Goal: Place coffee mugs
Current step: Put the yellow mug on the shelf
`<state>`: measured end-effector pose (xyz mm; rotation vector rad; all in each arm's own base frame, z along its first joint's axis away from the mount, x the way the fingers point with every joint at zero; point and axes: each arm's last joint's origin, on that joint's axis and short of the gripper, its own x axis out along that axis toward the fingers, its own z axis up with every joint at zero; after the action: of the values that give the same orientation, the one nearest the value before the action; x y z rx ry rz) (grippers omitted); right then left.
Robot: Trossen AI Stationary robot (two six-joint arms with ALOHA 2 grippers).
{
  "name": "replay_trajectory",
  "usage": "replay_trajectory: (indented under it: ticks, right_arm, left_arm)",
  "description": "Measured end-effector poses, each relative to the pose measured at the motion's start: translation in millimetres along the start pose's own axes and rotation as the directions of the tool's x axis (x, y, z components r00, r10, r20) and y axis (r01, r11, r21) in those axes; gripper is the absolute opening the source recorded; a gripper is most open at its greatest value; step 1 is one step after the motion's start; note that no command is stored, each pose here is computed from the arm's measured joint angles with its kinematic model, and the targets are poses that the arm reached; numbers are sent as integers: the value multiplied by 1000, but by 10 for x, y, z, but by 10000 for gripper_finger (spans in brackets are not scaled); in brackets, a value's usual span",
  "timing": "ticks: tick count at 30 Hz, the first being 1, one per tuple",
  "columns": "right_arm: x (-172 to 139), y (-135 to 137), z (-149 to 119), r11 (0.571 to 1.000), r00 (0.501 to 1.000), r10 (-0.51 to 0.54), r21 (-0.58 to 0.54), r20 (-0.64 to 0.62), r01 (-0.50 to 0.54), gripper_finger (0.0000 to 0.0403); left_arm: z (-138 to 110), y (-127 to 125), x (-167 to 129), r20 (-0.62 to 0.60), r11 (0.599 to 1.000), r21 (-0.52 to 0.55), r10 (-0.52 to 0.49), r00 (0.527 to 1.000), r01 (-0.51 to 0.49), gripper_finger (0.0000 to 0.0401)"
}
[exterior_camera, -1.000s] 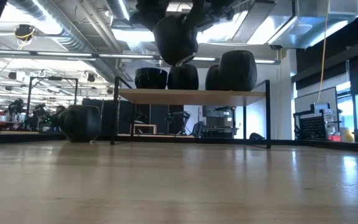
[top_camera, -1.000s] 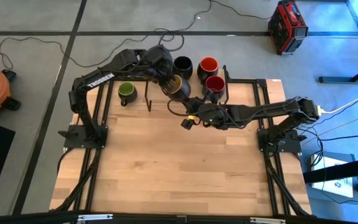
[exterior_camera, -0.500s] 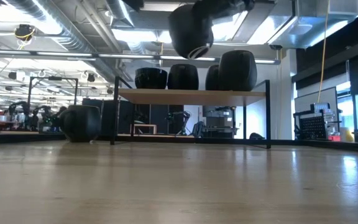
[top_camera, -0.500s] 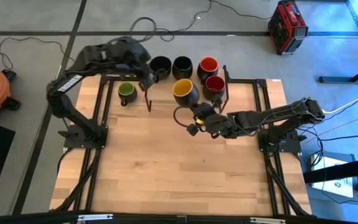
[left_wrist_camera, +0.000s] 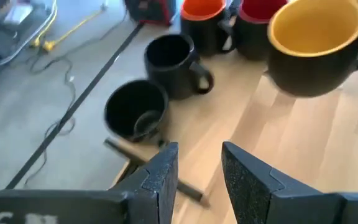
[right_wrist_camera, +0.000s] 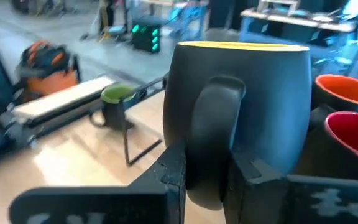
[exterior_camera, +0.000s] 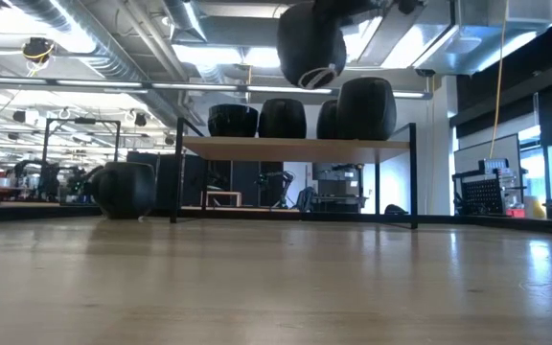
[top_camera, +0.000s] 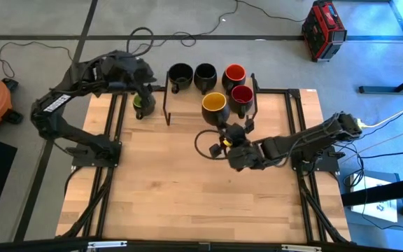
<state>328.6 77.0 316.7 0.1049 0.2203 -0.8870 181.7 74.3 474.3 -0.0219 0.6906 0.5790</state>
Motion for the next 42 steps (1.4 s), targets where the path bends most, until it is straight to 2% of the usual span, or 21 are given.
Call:
replay_trajectory:
  ticks: [5, 10, 15, 25, 32, 37, 42]
  right_arm:
    - [127, 192, -146, 993, 995, -76, 94, 66, 69, 44]
    - [226, 277, -257, 977, 983, -151, 164, 105, 133, 44]
    - [341, 227, -262, 969, 974, -198, 173, 107, 178, 44]
    - [738, 101, -288, 960, 979, -199, 208, 41, 186, 44]
    - [841, 21, -261, 951, 969, -242, 206, 44, 229, 44]
    - [928, -29, -254, 957, 977, -212, 204, 10, 205, 44]
    - [965, -64, -255, 957, 974, -227, 184, 4, 222, 44]
  left_arm:
    - [-142, -21, -40, 58, 994, 43, -99, 993, 97, 118]
    - [-247, 1, -142, 110, 991, 79, -113, 988, 104, 118]
    - [-293, 32, -265, 151, 990, 107, -111, 982, 95, 118]
    - [-326, 53, -349, 171, 987, 133, -113, 979, 91, 118]
    - [-324, 51, -342, 169, 986, 137, -114, 979, 91, 118]
    - [-325, 51, -342, 169, 984, 156, -114, 979, 88, 118]
    - [-324, 51, -341, 168, 984, 156, -114, 979, 88, 118]
